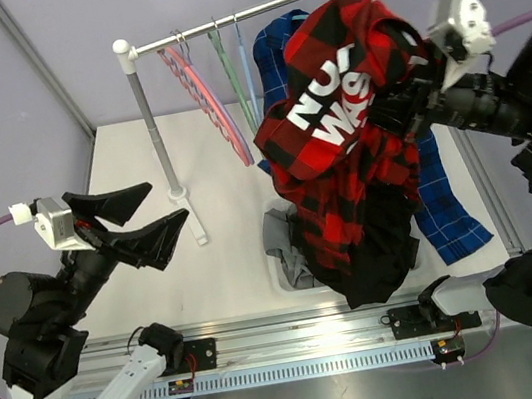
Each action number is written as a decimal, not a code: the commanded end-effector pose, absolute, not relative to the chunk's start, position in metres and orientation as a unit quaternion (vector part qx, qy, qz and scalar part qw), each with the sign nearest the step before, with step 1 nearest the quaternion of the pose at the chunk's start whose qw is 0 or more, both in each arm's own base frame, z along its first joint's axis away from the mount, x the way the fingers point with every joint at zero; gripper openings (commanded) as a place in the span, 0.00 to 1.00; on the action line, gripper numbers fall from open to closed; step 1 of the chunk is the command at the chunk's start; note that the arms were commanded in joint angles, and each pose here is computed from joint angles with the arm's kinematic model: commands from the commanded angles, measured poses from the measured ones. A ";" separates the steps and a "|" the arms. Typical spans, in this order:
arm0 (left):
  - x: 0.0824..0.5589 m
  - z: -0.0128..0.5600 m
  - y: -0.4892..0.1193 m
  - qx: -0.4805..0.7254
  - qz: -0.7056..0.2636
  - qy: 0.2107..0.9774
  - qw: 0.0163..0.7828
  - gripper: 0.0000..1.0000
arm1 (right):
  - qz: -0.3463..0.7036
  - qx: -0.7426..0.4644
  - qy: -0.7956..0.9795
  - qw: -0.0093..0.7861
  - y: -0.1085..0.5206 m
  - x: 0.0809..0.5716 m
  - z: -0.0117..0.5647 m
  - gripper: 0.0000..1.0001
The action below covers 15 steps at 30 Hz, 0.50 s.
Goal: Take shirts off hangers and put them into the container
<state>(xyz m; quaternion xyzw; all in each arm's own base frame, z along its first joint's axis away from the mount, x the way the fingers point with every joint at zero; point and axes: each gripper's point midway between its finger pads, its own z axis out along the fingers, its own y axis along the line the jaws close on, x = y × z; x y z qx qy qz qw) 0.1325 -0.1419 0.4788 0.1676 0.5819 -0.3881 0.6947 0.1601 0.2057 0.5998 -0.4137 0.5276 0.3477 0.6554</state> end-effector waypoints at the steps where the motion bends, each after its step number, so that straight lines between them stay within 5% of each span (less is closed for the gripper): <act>1: 0.133 0.481 -0.135 0.156 -0.379 0.578 0.706 0.99 | 0.340 -0.411 0.557 0.637 0.215 0.190 0.575 0.00; 15: 0.138 0.453 -0.142 0.161 -0.381 0.597 0.687 0.99 | 0.251 -0.433 0.677 0.540 0.175 0.214 0.427 0.00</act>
